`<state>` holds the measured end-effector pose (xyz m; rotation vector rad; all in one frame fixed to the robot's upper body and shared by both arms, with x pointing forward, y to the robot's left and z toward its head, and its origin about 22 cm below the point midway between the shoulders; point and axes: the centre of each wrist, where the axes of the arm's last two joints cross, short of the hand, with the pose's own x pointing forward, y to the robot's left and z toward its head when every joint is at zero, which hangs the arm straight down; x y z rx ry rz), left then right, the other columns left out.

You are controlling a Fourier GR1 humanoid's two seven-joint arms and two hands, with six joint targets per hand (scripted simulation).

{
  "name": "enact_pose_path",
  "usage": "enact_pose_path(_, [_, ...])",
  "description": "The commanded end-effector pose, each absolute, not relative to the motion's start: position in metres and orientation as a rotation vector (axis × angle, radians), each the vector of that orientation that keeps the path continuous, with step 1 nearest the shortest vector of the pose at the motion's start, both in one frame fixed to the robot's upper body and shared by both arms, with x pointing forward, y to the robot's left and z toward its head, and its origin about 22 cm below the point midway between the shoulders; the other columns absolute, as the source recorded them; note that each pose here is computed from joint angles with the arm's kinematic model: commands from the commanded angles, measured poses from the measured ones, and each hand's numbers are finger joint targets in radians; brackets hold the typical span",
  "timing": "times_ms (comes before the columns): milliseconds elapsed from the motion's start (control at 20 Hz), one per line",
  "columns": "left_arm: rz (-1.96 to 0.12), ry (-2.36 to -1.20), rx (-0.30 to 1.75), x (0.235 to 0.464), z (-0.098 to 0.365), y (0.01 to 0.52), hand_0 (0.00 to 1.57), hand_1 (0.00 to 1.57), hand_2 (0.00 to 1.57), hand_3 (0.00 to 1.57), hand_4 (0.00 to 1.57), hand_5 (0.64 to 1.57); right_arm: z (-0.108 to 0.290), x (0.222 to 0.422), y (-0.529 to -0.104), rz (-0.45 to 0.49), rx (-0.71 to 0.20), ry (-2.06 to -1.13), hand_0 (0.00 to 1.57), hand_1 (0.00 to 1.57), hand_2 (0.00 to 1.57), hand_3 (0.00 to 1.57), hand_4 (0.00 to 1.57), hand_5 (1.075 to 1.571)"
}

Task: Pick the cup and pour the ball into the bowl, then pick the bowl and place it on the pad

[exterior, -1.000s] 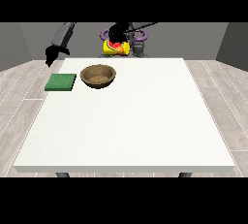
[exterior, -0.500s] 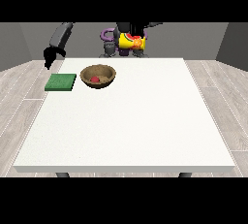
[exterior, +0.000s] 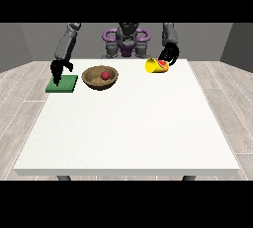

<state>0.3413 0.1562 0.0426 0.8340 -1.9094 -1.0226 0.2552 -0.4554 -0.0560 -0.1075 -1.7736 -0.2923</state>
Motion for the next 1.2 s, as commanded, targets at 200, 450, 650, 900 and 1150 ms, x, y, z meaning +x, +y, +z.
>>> enact_pose_path(200, [-0.584,-2.192,0.519,0.342,0.033,0.224,1.1,1.1,1.02,0.72,1.34,1.555,-0.042,0.266,-0.458,-0.375,-0.104,-1.873,0.0,0.0,0.39,0.29,0.67,1.547])
enact_pose_path(450, [-0.467,-2.103,0.189,0.343,0.0,0.224,0.0,0.0,0.0,0.0,0.0,0.654,-0.02,0.292,-0.447,-0.381,-0.05,-1.959,0.0,0.0,0.29,0.0,0.0,1.548])
enact_pose_path(650, [-0.411,-2.125,0.154,0.353,0.002,0.239,0.0,0.0,0.0,0.0,0.0,0.643,0.001,0.317,-0.435,-0.308,-0.047,-1.974,0.0,0.0,0.0,0.0,0.0,1.571])
enact_pose_path(900, [-0.428,-2.126,0.158,0.357,0.023,0.24,0.0,0.0,0.0,0.0,0.0,0.664,-0.026,0.325,-0.402,-0.354,-0.01,-1.891,0.0,0.0,0.0,0.0,0.0,1.569])
enact_pose_path(1150, [-0.359,-1.96,0.197,0.322,-0.032,0.254,0.0,0.0,0.0,0.0,0.0,0.683,-0.044,0.309,-0.403,-0.382,0.107,-1.758,0.0,0.0,0.0,0.0,0.0,1.571])
